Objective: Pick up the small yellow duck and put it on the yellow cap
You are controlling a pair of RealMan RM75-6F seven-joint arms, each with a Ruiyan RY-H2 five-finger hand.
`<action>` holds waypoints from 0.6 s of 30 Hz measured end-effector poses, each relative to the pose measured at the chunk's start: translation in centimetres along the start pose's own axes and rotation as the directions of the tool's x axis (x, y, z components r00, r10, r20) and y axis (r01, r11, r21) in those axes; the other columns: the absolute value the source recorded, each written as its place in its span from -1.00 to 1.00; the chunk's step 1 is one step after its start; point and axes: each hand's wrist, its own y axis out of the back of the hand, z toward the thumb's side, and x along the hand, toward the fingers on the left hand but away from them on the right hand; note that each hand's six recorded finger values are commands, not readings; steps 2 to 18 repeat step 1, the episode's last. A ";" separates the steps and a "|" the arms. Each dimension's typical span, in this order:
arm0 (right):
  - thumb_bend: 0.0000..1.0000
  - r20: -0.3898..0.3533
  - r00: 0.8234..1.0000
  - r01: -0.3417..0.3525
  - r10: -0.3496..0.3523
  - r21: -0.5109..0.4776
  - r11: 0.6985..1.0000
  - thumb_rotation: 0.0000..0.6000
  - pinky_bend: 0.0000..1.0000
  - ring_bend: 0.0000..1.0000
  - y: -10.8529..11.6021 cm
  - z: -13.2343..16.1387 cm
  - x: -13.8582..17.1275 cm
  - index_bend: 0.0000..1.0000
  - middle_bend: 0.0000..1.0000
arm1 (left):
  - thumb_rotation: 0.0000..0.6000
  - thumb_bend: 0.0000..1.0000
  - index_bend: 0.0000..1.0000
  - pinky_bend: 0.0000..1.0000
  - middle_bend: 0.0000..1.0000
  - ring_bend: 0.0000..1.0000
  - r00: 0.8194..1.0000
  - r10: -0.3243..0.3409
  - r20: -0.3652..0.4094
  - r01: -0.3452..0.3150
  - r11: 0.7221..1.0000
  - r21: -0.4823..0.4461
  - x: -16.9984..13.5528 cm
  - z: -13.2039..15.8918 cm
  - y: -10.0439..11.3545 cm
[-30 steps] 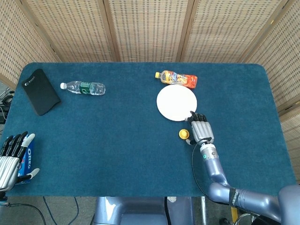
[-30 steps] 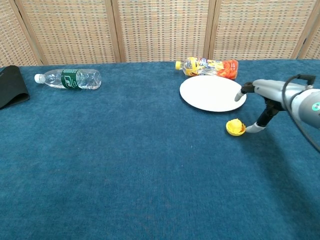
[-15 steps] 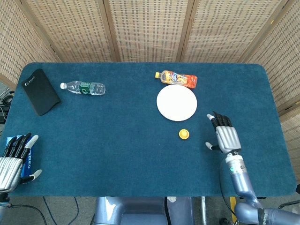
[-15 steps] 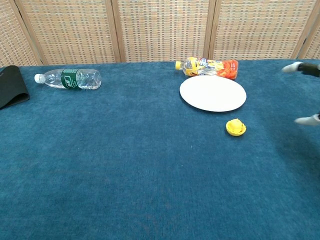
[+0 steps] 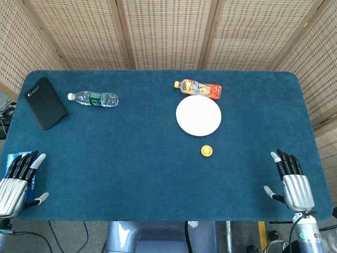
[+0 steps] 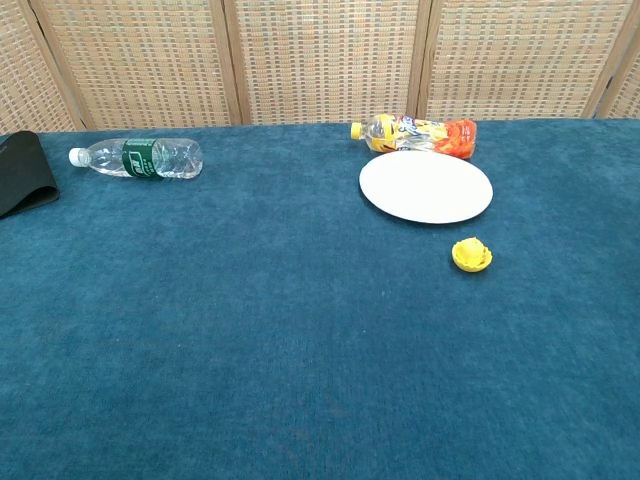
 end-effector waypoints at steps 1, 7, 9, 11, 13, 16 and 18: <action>-0.65 0.003 1.000 -0.001 0.001 0.002 1.000 1.00 -1.00 -1.00 0.0 -0.3 0.3 -0.97 -1.00 | 1.00 -0.75 -1.00 -1.00 -1.00 -1.00 1.000 -0.001 0.002 0.001 1.000 0.001 0.0 0.1 0.0; -0.65 0.003 1.000 -0.001 0.001 0.002 1.000 1.00 -1.00 -1.00 0.0 -0.3 0.3 -0.97 -1.00 | 1.00 -0.75 -1.00 -1.00 -1.00 -1.00 1.000 -0.001 0.002 0.001 1.000 0.001 0.0 0.1 0.0; -0.65 0.003 1.000 -0.001 0.001 0.002 1.000 1.00 -1.00 -1.00 0.0 -0.3 0.3 -0.97 -1.00 | 1.00 -0.75 -1.00 -1.00 -1.00 -1.00 1.000 -0.001 0.002 0.001 1.000 0.001 0.0 0.1 0.0; -0.65 0.003 1.000 -0.001 0.001 0.002 1.000 1.00 -1.00 -1.00 0.0 -0.3 0.3 -0.97 -1.00 | 1.00 -0.75 -1.00 -1.00 -1.00 -1.00 1.000 -0.001 0.002 0.001 1.000 0.001 0.0 0.1 0.0; -0.65 0.003 1.000 -0.001 0.001 0.002 1.000 1.00 -1.00 -1.00 0.0 -0.3 0.3 -0.97 -1.00 | 1.00 -0.75 -1.00 -1.00 -1.00 -1.00 1.000 -0.001 0.002 0.001 1.000 0.001 0.0 0.1 0.0; -0.65 0.003 1.000 -0.001 0.001 0.002 1.000 1.00 -1.00 -1.00 0.0 -0.3 0.3 -0.97 -1.00 | 1.00 -0.75 -1.00 -1.00 -1.00 -1.00 1.000 -0.001 0.002 0.001 1.000 0.001 0.0 0.1 0.0; -0.65 0.003 1.000 -0.001 0.001 0.002 1.000 1.00 -1.00 -1.00 0.0 -0.3 0.3 -0.97 -1.00 | 1.00 -0.75 -1.00 -1.00 -1.00 -1.00 1.000 -0.001 0.002 0.001 1.000 0.001 0.0 0.1 0.0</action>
